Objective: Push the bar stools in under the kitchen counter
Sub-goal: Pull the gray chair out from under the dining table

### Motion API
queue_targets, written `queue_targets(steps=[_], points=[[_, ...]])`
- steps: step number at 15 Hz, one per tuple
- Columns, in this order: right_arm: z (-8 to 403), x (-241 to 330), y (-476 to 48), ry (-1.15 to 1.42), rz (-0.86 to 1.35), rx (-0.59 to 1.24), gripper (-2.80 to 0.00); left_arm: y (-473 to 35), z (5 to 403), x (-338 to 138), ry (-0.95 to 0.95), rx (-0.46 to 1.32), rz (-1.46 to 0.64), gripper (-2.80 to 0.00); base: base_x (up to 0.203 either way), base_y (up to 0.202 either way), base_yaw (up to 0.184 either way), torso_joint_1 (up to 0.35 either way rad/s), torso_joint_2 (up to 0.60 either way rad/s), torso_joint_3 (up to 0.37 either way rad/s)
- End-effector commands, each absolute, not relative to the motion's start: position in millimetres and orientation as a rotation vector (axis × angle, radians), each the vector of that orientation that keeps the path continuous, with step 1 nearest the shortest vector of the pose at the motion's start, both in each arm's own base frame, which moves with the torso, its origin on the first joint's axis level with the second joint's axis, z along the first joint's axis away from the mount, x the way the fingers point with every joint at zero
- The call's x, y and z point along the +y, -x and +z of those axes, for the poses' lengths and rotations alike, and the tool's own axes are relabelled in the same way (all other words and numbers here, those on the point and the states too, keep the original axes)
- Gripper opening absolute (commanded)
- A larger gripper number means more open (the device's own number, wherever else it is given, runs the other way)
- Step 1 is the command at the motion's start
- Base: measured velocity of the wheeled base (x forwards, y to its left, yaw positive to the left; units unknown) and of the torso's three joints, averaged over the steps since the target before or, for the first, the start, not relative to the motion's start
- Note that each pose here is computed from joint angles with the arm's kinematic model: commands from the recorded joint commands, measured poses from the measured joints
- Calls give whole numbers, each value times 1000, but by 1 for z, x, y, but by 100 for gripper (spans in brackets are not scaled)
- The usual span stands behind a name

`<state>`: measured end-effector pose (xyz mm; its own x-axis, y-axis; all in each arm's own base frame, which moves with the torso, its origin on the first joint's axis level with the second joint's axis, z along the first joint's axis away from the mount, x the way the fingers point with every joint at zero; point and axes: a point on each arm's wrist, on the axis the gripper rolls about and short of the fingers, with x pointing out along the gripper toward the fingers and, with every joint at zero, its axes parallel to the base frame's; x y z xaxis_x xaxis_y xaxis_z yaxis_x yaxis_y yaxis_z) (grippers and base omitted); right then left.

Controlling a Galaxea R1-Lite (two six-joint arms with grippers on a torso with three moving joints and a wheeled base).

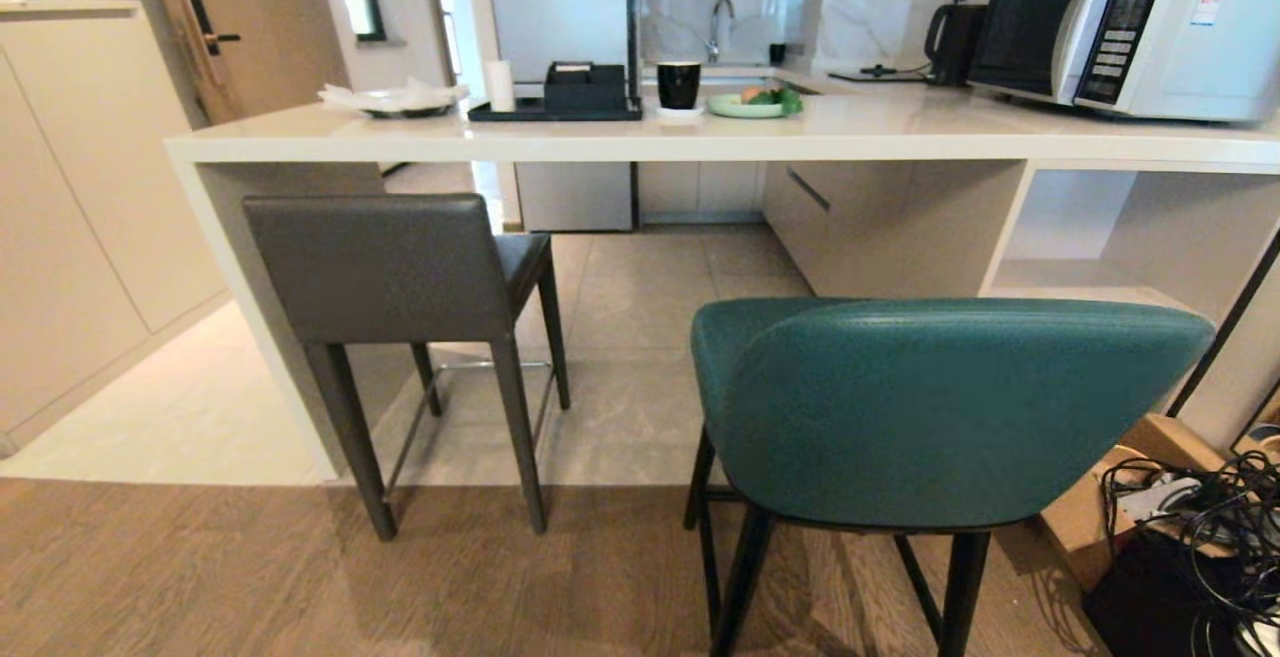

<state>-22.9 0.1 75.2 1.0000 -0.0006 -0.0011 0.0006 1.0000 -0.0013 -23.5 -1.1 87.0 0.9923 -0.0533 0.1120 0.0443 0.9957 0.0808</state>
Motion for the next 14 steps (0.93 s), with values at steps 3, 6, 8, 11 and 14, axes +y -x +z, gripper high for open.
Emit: queue_targets(steps=[3,6,8,11,14], points=[[75,0,23,0,-1,4,-280,20,76,-1,-77,-74,-51,-280,0,197,-2,3,4,4],[75,0,23,1,0,3,-280,20,76,-1,-77,-74,-51,-280,0,197,-3,3,2,4],[75,0,23,3,0,3,-280,20,76,-1,-77,-74,-51,-280,0,200,-2,5,3,-1],[75,0,23,3,0,3,-280,20,76,-1,-77,-75,-51,-280,0,198,-3,3,3,1],[75,0,23,6,0,5,-280,20,76,-1,-66,-75,-50,-280,0,197,0,2,3,3]])
